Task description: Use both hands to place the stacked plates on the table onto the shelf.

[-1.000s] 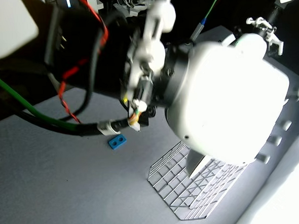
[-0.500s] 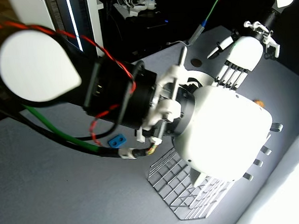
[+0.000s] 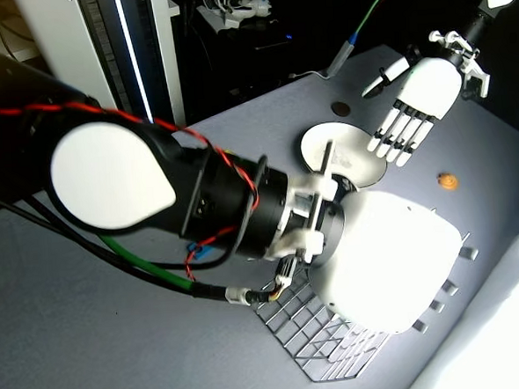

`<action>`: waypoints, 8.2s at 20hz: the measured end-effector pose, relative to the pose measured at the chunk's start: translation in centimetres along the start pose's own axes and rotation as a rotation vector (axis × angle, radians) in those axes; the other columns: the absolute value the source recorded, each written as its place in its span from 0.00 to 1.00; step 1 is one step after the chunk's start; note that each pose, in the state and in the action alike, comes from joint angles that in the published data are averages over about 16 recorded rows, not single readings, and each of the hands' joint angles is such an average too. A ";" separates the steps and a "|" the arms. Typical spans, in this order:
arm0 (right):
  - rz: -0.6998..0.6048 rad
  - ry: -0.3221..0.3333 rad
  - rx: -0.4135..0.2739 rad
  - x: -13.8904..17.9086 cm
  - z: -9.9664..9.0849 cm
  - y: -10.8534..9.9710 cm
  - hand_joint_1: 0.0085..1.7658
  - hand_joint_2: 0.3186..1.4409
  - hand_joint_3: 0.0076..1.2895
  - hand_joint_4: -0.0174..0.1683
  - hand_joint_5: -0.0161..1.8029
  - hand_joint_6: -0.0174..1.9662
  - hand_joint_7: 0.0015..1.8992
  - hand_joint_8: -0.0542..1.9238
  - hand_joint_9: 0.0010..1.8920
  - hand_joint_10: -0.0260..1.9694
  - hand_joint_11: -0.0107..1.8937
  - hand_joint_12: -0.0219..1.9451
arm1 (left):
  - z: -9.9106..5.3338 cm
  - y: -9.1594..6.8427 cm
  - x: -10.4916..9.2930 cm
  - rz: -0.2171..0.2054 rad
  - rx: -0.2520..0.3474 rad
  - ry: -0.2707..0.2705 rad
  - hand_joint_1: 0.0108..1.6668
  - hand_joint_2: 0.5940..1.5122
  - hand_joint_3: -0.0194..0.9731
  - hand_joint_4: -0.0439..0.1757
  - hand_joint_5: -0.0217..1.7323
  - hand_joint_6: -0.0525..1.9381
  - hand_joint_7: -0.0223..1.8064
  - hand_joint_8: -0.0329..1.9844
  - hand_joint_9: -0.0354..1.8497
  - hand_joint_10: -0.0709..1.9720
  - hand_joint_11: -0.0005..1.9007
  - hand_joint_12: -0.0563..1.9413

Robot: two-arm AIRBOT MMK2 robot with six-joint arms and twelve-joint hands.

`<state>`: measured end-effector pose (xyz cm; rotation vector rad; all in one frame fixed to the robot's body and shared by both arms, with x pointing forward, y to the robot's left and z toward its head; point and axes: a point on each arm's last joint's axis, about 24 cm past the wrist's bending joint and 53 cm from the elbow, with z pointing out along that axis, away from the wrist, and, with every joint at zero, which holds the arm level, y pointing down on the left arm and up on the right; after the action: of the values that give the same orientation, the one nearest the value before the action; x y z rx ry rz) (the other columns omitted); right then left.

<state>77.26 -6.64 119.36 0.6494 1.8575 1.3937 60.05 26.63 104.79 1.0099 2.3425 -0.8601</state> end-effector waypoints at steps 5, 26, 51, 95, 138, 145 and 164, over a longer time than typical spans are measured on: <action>0.004 0.003 0.009 0.0 0.2 -1.2 0.75 0.61 0.01 0.06 0.50 0.43 0.57 0.36 0.57 0.34 0.50 0.39 | -0.1 -0.3 0.1 -0.002 0.010 0.003 0.00 0.65 0.04 0.19 0.13 0.03 0.12 0.02 0.10 0.04 0.01 0.12; -0.164 0.049 -0.105 1.4 -1.2 2.5 0.59 0.63 0.01 0.08 0.39 0.02 0.38 0.03 0.37 0.01 0.18 0.47 | -0.1 0.1 1.3 -0.008 -0.009 0.034 0.00 0.64 0.04 0.20 0.12 0.03 0.11 0.02 0.09 0.04 0.01 0.10; -1.004 0.276 -0.382 20.7 -7.8 7.1 0.61 0.62 0.01 0.12 0.30 0.02 0.28 0.03 0.27 0.01 0.09 0.45 | 1.1 1.6 3.4 -0.079 -0.065 0.074 0.00 0.65 0.04 0.19 0.12 0.03 0.07 0.01 0.11 0.04 0.01 0.19; -0.828 0.246 -0.226 17.3 -13.7 6.3 0.71 0.53 0.01 0.10 0.02 0.02 0.01 0.03 0.01 0.01 0.02 0.02 | 1.9 -3.0 2.5 -0.026 0.057 0.080 0.00 0.64 0.04 0.18 0.14 0.03 0.14 0.02 0.12 0.04 0.01 0.23; -0.833 0.260 -0.225 17.9 -13.9 6.0 0.68 0.55 0.01 0.10 0.02 0.02 0.01 0.03 0.01 0.01 0.02 0.02 | -2.8 -1.1 7.1 -0.009 0.037 0.191 0.01 0.64 0.04 0.19 0.13 0.03 0.12 0.02 0.11 0.03 0.01 0.21; -0.862 0.294 -0.232 19.3 -13.1 4.6 0.67 0.54 0.01 0.10 0.02 0.02 0.01 0.03 0.01 0.01 0.02 0.02 | -2.1 -1.0 7.5 -0.001 0.031 0.204 0.01 0.64 0.04 0.19 0.13 0.03 0.13 0.02 0.11 0.03 0.01 0.23; -0.970 0.421 -0.303 28.0 -3.8 -1.5 0.71 0.53 0.01 0.10 0.03 0.02 0.01 0.03 0.01 0.01 0.01 0.02 | -1.0 -1.9 8.3 0.009 0.059 0.233 0.01 0.64 0.04 0.18 0.12 0.02 0.12 0.02 0.11 0.04 0.01 0.20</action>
<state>56.97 11.61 111.78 -0.6851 1.7916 1.1132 53.18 30.30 101.13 1.2010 2.5147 -0.8529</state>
